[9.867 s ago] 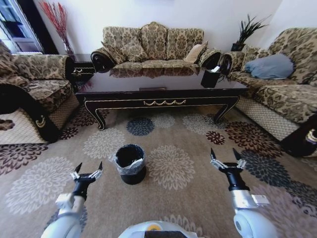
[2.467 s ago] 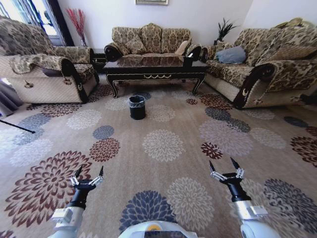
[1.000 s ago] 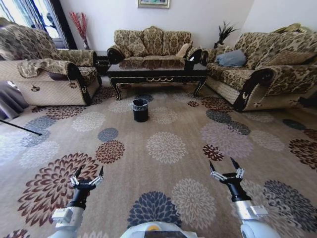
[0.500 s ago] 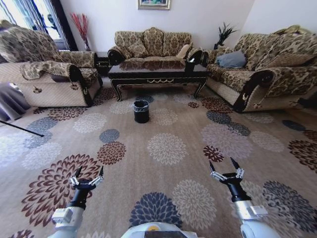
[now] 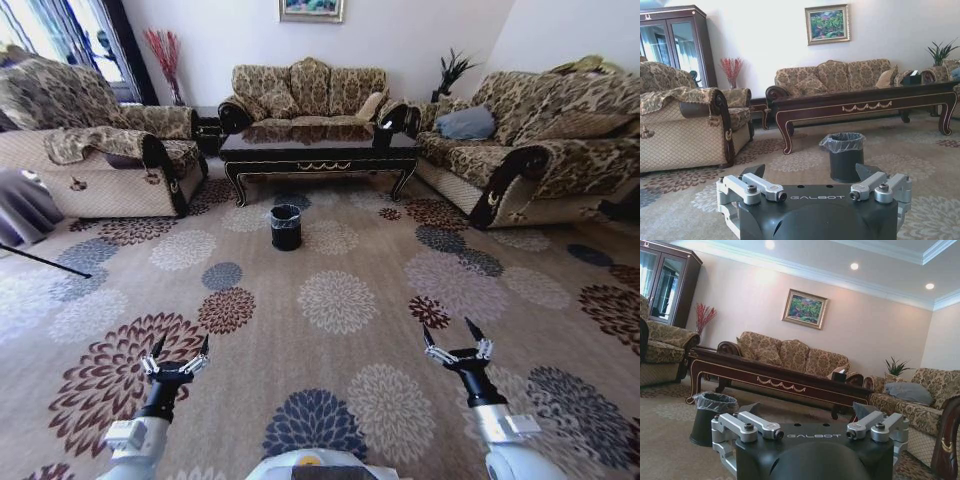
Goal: Move to the front of the table and pick up the trash from the floor, then place it into the trash bin.
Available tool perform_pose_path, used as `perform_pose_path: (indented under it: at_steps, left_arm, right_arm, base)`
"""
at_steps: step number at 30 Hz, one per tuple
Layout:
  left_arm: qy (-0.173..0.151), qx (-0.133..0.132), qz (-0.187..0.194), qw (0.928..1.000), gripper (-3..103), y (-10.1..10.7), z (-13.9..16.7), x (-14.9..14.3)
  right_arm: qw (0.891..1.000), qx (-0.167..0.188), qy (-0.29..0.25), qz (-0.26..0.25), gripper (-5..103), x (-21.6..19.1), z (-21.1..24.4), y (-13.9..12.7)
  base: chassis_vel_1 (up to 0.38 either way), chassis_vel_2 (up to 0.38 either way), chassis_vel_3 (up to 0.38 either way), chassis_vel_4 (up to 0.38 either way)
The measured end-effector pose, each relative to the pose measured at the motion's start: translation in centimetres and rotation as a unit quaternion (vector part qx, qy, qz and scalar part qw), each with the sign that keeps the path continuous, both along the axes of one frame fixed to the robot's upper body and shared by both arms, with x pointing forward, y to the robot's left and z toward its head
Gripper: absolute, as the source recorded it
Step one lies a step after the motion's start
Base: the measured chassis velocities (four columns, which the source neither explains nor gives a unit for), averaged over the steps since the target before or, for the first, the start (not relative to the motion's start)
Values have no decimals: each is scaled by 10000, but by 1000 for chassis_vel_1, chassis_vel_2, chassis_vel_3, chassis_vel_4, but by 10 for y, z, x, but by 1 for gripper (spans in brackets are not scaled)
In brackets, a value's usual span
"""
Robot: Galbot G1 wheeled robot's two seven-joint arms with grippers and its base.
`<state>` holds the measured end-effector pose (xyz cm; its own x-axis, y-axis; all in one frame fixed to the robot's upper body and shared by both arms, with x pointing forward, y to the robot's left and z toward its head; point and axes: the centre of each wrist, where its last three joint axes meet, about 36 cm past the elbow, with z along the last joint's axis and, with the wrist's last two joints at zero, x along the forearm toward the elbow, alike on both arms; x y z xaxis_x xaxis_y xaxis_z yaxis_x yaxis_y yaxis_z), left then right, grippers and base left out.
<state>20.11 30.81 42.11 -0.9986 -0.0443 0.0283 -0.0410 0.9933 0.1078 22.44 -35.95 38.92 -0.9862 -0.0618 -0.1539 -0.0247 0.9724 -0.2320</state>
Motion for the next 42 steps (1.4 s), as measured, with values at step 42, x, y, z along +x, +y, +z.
perform_pose_path:
  at_steps: [42]
  left_arm:
    - [0, 0, 0, 10000, 100, 0, 0, 0]
  right_arm:
    - [10000, 0, 0, 0, 100, 0, 0, 0]
  base:
    - [0, 0, 0, 0]
